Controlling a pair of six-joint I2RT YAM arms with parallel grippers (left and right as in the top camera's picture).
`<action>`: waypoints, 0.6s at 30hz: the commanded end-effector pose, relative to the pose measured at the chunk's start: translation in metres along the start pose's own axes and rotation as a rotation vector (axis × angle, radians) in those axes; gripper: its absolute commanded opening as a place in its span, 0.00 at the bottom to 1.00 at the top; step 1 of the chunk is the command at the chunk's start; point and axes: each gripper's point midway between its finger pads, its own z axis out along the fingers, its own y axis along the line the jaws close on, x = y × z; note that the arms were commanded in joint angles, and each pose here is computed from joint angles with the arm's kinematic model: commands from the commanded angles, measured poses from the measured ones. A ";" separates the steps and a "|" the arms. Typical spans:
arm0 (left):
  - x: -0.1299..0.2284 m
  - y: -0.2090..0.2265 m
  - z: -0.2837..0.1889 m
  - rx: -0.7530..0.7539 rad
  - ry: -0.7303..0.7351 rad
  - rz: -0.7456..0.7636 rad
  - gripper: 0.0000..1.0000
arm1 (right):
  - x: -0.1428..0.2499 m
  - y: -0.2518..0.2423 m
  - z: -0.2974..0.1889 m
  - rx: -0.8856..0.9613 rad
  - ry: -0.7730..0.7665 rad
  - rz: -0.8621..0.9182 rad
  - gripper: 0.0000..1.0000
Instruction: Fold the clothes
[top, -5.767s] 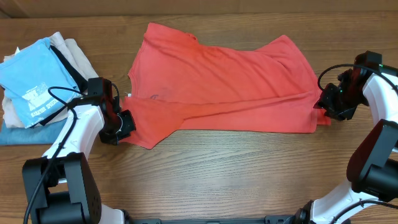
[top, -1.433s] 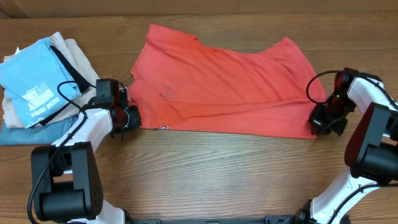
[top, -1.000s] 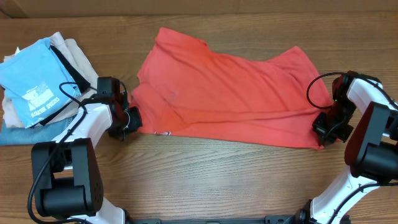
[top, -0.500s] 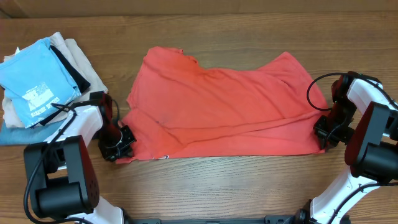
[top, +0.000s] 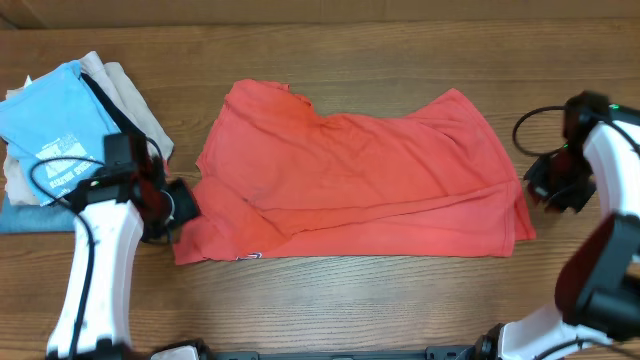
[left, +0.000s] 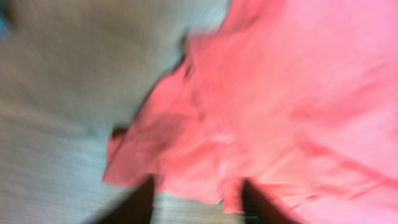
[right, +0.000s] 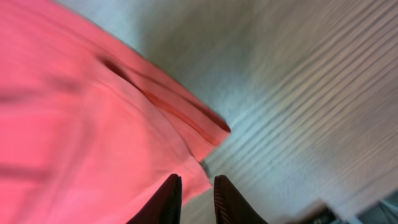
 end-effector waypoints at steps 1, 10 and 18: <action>-0.019 -0.017 -0.030 0.077 -0.109 0.098 0.62 | -0.016 0.001 -0.037 -0.064 -0.134 0.021 0.22; -0.046 -0.062 -0.051 0.207 -0.216 0.227 0.56 | -0.011 0.035 -0.052 -0.268 -0.135 -0.124 0.23; -0.111 -0.130 -0.058 0.236 -0.224 0.395 0.67 | -0.008 0.040 -0.053 -0.299 -0.123 -0.150 0.24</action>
